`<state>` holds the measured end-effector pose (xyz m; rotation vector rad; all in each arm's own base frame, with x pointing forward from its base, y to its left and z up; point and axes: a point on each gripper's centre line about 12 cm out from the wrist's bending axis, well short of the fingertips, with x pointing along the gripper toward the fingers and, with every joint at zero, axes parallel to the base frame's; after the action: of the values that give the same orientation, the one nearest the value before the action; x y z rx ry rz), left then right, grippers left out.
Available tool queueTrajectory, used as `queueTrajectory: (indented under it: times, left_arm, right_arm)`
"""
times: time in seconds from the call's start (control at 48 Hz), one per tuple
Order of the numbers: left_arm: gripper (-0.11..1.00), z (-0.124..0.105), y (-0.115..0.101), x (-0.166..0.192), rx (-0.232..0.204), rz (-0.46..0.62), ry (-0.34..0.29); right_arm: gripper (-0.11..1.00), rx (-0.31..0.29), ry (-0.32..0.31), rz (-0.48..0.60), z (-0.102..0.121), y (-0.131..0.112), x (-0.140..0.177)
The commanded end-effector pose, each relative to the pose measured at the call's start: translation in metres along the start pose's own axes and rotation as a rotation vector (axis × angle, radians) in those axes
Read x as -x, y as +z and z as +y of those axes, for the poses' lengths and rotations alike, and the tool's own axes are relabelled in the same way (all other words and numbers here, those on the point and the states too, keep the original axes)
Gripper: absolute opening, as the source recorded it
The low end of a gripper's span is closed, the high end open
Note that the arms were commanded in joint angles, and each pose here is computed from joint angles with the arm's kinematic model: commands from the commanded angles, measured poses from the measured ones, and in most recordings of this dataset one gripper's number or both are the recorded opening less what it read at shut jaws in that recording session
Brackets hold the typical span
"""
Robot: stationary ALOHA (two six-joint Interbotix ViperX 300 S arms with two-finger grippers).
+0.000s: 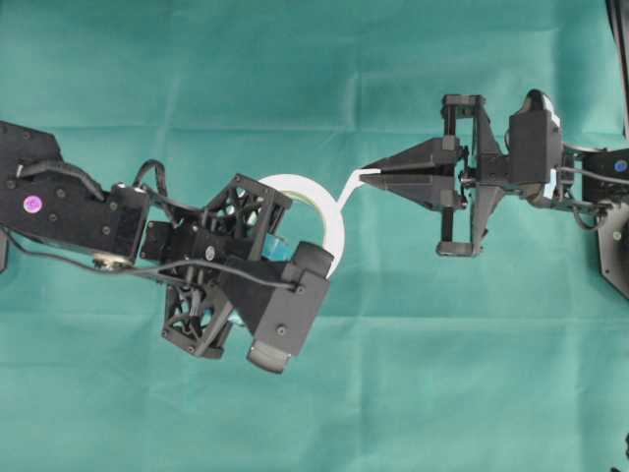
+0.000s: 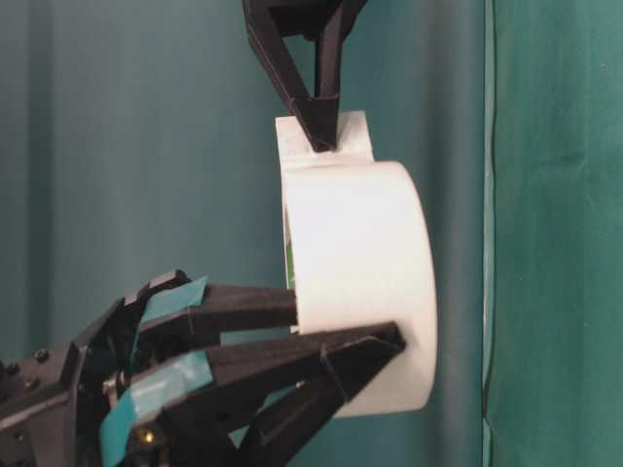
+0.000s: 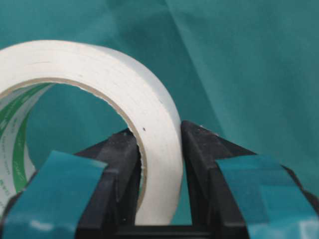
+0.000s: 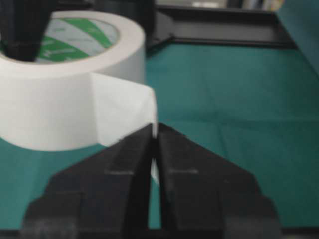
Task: Peel off the duct tape with your right arm.
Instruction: 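Pull the left gripper with the roll away from the right gripper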
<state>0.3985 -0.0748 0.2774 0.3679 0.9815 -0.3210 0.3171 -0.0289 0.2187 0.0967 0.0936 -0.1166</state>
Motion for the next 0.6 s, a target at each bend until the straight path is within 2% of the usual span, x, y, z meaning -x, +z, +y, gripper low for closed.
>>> queueTrajectory:
  times: [0.0,0.271,0.375,0.583]
  left_arm:
    - [0.21,-0.017,0.012,0.016,-0.056,-0.059,-0.014]
    - [0.22,-0.042,0.012,0.014,-0.209,-0.090,-0.038]
    - [0.21,-0.050,0.014,0.015,-0.254,-0.121,-0.039]
    - [0.21,-0.056,0.014,0.019,-0.281,-0.162,-0.034]
  right_arm:
    - [-0.09,-0.010,-0.030,-0.027,-0.009,0.007,0.000]
    - [-0.09,-0.009,-0.037,-0.026,-0.011,0.007,0.000]
    - [-0.09,-0.010,-0.038,-0.025,-0.011,0.006,0.000]
    - [-0.09,-0.010,-0.038,-0.025,-0.011,0.006,0.000]
